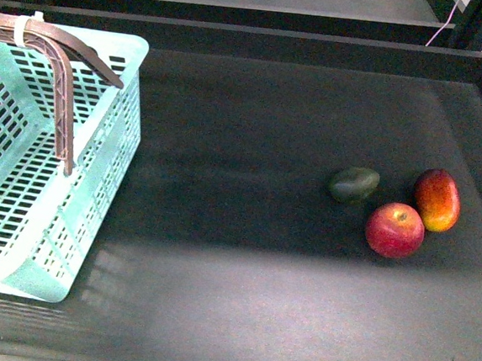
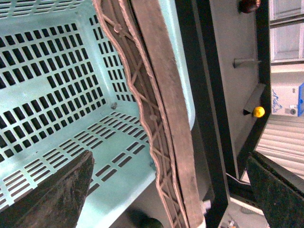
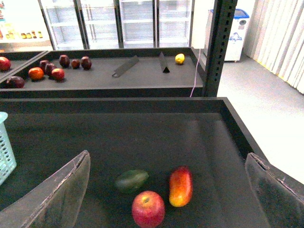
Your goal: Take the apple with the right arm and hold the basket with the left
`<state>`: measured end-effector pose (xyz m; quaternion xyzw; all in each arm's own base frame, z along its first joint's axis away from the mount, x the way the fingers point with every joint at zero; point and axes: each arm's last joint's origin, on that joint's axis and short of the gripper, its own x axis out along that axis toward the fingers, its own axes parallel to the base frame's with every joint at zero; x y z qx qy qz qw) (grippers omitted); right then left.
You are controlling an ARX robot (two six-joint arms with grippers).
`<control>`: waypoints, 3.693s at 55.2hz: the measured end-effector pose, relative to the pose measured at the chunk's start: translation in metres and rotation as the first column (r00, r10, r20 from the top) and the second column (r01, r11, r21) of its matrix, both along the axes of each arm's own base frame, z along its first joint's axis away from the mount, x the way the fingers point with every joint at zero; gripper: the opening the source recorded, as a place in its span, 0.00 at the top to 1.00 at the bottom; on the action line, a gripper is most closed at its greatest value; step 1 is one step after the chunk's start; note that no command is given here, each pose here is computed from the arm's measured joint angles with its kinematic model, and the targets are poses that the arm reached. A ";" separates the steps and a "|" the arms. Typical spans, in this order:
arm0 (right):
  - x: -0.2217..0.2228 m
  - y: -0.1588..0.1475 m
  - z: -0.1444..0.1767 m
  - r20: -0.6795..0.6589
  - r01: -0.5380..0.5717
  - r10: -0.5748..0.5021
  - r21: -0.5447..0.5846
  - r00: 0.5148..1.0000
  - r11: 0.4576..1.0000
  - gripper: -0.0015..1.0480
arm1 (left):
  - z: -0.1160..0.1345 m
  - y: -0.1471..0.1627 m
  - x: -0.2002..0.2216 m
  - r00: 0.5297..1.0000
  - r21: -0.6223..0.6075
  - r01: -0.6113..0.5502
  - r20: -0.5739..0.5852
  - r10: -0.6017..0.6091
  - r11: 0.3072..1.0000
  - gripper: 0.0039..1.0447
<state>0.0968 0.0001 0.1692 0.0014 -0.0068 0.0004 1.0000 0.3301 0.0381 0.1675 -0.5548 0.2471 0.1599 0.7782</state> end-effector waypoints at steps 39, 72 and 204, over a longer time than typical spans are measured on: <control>0.000 0.000 0.000 0.000 0.000 0.000 0.000 1.000 1.000 0.08 | -0.029 0.003 0.035 0.992 0.024 -0.061 -0.112 0.063 0.998 0.35; 0.000 0.000 0.000 0.000 0.000 0.000 0.000 1.000 1.000 0.08 | -0.006 -0.006 0.025 0.998 0.042 -0.034 -0.059 0.037 0.999 0.82; 0.149 -0.004 -0.109 -0.741 -0.039 -0.062 -0.119 0.668 0.992 0.08 | 0.136 -0.188 -0.069 0.740 0.221 0.600 0.210 -0.639 0.769 0.83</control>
